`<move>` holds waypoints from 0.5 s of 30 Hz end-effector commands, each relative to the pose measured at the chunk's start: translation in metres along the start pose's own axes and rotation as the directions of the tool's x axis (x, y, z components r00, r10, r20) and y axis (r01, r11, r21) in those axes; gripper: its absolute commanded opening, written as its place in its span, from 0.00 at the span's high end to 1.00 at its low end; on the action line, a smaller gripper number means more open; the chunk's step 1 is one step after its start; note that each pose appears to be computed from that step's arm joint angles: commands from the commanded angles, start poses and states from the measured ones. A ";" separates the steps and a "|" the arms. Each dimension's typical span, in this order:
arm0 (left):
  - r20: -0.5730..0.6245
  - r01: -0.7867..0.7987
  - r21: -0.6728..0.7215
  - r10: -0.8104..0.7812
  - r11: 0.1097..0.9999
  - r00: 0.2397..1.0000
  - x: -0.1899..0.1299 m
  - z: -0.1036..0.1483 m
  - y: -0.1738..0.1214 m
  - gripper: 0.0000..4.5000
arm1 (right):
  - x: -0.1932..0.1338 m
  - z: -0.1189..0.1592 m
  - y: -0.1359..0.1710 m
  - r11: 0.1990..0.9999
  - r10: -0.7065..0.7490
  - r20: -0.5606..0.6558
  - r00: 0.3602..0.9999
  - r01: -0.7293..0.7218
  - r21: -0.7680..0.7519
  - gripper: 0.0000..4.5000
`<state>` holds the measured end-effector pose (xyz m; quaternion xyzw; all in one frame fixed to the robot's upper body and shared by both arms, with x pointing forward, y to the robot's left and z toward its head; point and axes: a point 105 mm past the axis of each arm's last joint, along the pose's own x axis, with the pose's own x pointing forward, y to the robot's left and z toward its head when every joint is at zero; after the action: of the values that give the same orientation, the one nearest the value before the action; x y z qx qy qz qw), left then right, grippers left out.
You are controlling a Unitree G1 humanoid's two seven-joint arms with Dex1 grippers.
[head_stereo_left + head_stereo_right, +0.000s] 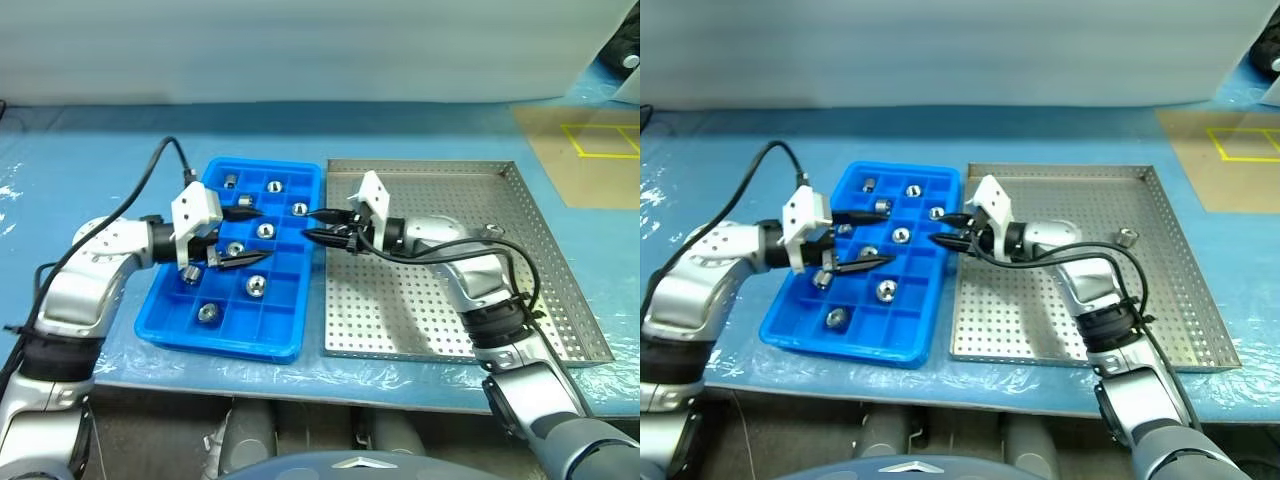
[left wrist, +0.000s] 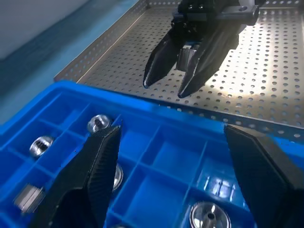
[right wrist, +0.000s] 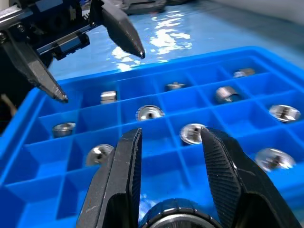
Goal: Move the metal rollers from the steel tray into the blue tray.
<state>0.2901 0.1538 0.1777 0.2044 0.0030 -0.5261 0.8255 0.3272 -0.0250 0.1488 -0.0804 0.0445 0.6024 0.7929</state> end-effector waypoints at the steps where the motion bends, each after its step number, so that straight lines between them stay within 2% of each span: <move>1: 0.010 -0.091 0.042 0.091 0.995 0.996 -0.019 0.015 0.004 0.18 | 0.018 0.007 0.006 0.995 0.084 0.018 0.996 -0.083 -0.059 0.65; 7: -0.023 -0.191 0.055 0.192 0.980 0.981 -0.037 0.012 0.008 0.18 | 0.043 0.009 -0.009 0.996 0.054 0.049 0.997 -0.050 -0.079 0.65; 15: -0.032 -0.225 0.043 0.226 0.973 0.974 -0.041 0.011 0.008 0.18 | 0.046 0.003 -0.006 0.992 0.096 0.035 0.995 -0.093 -0.083 0.65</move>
<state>0.2798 0.1888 0.1855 0.2165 0.0067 -0.4308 0.8761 0.3489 0.0144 0.1296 -0.0957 0.0367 0.6300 0.7698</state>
